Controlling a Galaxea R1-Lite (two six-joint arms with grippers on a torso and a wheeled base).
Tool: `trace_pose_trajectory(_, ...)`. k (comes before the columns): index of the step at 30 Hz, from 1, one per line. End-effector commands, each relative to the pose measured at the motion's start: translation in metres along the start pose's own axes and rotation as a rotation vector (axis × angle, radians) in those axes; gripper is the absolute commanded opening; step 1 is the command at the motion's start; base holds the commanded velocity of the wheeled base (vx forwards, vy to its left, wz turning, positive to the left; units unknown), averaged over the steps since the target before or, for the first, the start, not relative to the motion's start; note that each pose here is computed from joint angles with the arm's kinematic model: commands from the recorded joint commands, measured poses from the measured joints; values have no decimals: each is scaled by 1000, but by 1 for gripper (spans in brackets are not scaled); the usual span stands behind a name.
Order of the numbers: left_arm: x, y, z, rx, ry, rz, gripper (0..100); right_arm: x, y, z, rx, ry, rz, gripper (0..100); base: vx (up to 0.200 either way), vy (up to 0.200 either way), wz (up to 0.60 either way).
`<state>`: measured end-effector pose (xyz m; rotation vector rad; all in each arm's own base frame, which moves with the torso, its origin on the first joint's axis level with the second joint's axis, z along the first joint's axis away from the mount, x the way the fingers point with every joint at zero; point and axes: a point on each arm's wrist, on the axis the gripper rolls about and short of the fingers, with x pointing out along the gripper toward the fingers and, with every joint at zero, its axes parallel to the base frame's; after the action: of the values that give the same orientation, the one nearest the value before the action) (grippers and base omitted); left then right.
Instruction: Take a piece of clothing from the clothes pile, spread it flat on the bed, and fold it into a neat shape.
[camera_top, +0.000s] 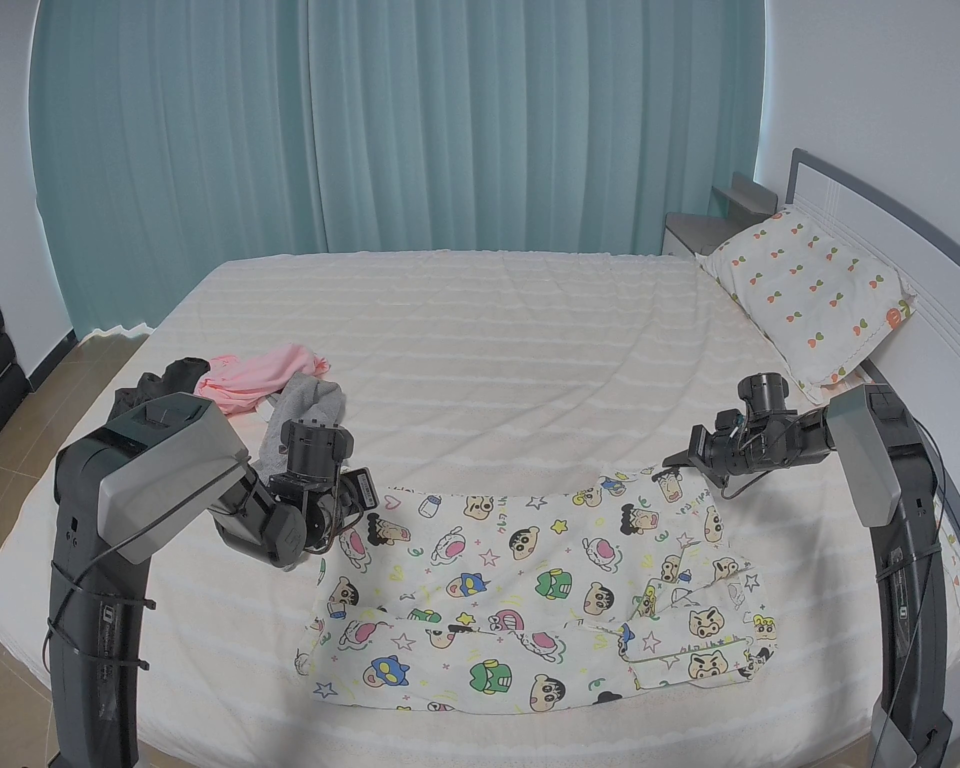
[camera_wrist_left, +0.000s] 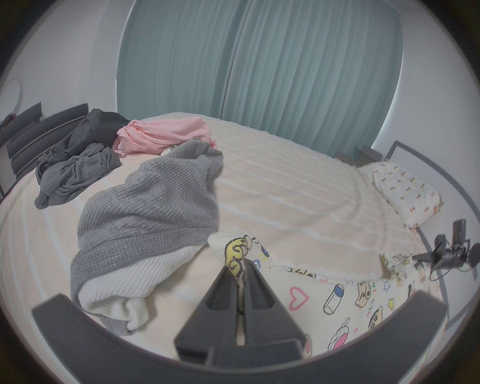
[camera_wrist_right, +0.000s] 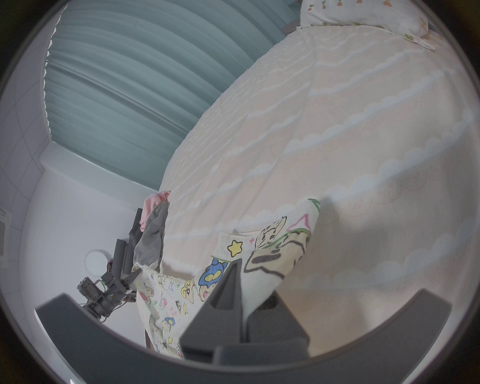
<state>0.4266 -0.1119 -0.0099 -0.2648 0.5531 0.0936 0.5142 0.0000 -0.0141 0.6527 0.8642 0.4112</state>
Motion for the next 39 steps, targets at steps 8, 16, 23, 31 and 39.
trace_pose_trajectory(8, -17, 4, -1, 40, 31, 7, 0, -43, 9, -15, -79, 70, 56, 0, 0, 0, 0)
trace_pose_trajectory(16, -30, 8, -9, 65, 64, 16, 0, -62, 12, -31, -123, 117, 87, 0, 0, 0, 0)
trace_pose_trajectory(23, -42, 15, -20, 80, 94, 23, 0, -79, 9, -53, -171, 166, 104, 0, 0, 0, 0)
trace_pose_trajectory(31, -58, 21, -42, 140, 128, 17, 0, -84, 1, -81, -213, 231, 86, 0, 0, 0, 0)
trace_pose_trajectory(39, -74, 30, -68, 165, 180, 20, 0, -86, -6, -103, -242, 283, 65, 0, 0, 0, 0)
